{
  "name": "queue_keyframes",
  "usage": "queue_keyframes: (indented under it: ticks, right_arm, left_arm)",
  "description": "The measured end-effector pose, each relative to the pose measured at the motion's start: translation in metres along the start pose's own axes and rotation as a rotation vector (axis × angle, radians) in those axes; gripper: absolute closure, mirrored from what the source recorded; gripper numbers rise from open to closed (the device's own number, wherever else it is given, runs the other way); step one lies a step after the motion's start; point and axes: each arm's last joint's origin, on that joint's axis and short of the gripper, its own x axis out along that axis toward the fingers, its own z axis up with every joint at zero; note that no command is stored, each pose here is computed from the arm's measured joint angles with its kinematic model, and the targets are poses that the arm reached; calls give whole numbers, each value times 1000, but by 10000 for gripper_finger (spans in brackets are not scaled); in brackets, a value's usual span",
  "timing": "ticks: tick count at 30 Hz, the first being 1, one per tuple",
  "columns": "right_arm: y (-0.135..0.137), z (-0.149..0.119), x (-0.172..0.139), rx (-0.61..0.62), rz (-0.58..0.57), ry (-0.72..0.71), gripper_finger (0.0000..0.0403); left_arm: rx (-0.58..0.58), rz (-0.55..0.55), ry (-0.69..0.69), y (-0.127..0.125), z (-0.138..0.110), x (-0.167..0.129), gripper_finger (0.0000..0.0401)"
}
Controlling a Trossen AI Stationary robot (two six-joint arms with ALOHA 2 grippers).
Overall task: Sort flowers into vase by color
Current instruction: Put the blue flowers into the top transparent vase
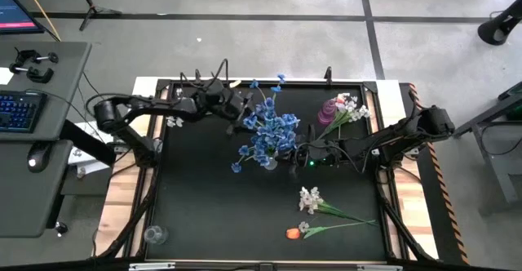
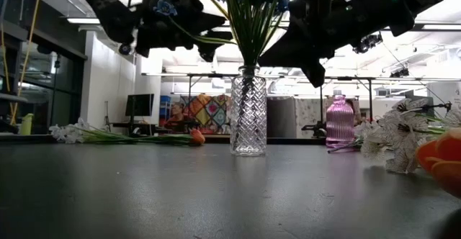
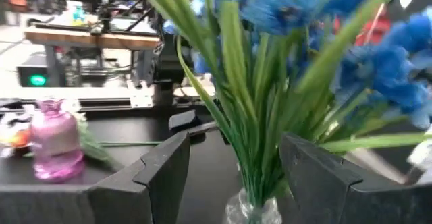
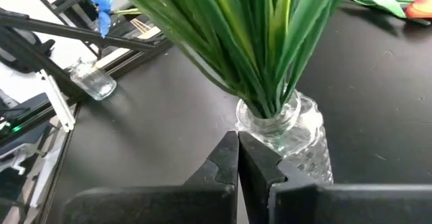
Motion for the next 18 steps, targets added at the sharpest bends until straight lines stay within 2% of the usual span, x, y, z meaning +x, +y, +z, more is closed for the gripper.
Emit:
queue_keyframes:
  ticks: [6,11,18]
  right_arm:
    - [1,0,0,11,23,9,402]
    - [1,0,0,20,26,11,402]
    - [1,0,0,18,26,11,402]
  left_arm:
    - [-69,-90,-19,24,-1,17,183]
    - [-114,-193,-12,32,3,26,183]
    - [-50,-222,-39,31,9,28,189]
